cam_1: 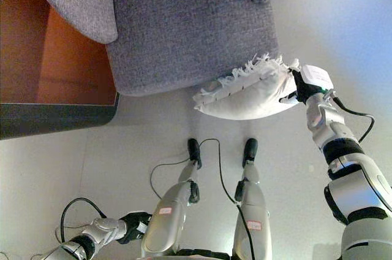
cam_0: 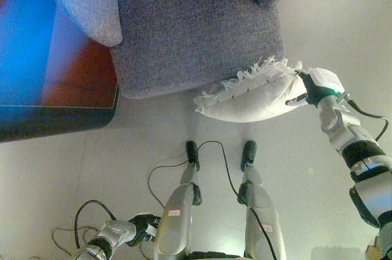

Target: Pick up the pillow and put it on the sofa.

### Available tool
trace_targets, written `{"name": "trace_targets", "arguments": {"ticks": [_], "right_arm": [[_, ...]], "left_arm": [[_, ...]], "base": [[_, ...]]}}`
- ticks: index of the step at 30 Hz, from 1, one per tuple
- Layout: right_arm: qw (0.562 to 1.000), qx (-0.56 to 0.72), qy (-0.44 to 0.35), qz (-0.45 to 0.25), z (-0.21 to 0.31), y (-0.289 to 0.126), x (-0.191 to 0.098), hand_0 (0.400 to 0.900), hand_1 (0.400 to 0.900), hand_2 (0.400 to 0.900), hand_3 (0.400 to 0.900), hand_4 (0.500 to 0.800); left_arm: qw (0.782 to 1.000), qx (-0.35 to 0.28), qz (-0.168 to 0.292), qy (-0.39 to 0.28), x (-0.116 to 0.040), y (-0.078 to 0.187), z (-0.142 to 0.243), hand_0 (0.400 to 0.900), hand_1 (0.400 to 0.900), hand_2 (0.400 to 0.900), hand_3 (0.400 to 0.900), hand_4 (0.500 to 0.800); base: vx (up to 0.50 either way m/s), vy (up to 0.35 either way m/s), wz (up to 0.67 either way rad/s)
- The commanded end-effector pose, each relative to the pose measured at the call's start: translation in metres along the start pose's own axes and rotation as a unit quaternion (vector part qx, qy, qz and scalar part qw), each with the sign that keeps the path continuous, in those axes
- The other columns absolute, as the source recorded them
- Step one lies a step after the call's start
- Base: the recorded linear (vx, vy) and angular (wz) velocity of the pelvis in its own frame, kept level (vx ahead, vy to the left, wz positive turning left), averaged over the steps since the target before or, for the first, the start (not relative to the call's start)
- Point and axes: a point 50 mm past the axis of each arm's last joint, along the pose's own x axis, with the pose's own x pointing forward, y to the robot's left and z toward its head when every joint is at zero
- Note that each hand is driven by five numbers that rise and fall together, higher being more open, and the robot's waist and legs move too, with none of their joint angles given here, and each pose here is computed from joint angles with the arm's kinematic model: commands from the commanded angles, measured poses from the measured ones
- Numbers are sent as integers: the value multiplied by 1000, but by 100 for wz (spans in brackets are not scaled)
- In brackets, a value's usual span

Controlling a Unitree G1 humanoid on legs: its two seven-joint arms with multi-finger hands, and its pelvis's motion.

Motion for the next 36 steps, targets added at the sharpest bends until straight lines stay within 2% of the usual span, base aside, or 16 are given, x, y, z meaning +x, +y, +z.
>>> {"name": "trace_targets", "arguments": {"ticks": [1,17,18,19,20,36], "right_arm": [[993,-50,-37,-104,14,-80,10,900,900,900,900,800],[986,-54,-100,-119,67,-124,18,900,900,900,900,800],[987,-56,-108,-109,71,-124,18,865,865,865,865,779],[986,-55,-114,-107,74,-125,18,753,753,753,753,712],[986,-54,-121,-99,77,-125,18,400,400,400,400,500],[991,-10,-122,-61,64,-122,17,400,400,400,400,500]], "left_arm": [[997,-22,-11,-68,7,-2,45,900,900,900,900,800],[997,-30,-20,-68,9,-5,56,900,900,900,900,800],[997,-28,-18,-67,8,-5,55,900,900,900,900,800],[997,-25,-16,-68,8,-4,56,900,900,900,900,800],[997,-24,-15,-68,8,-3,56,900,900,900,900,800],[997,-3,-19,-75,1,2,42,900,900,900,900,800]], "base": [[-4,73,5],[-22,58,7],[-32,2,5],[-28,-9,6],[-28,-15,5],[-3,-4,-1]]}}
